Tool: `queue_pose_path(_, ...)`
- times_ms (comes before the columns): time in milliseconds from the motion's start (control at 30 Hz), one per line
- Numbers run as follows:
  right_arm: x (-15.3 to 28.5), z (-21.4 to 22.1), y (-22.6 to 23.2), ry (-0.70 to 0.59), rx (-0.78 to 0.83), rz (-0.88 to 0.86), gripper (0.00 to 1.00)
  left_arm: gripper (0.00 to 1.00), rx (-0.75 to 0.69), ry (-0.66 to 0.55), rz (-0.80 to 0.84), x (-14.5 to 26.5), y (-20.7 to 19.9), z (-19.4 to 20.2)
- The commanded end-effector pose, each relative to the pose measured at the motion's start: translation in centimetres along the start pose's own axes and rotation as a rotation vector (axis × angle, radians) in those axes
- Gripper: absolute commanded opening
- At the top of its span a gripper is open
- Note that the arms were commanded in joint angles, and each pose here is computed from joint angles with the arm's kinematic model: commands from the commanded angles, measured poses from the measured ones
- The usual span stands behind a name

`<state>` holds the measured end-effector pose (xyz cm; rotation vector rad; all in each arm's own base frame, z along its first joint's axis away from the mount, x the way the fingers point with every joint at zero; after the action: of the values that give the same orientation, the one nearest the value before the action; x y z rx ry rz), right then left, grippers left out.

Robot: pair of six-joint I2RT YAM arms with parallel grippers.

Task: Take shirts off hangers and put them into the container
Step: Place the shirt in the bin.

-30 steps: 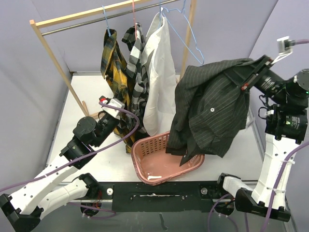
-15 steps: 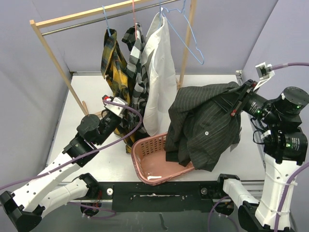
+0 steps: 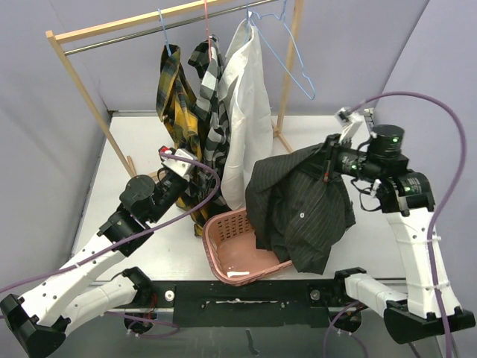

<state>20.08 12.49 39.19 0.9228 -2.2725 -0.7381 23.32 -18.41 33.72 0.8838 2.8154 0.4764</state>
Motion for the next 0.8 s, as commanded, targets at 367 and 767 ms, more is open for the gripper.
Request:
queue_pose_path(367,-5.2,8.4,5.6,0.186,0.444,0.140,0.06,0.75,0.011,-0.080,-0.036,0.3,1.1,-2.3)
queue_pose_path(767,-7.1,13.0,3.2,0.290,0.488,0.256,0.10,0.75,0.013,-0.093,-0.057,0.8,1.5,-2.6)
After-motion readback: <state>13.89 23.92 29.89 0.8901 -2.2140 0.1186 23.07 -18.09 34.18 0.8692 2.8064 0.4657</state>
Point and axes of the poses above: each gripper's point midway between its finger pads, its own x axis back along the fingers, its own y axis along the line the jaws close on, z = x × y, the point moved 4 cm from there along x, back along the fingers, and after that the axes turned 14 degrees about -x, right-handed, at the moved point
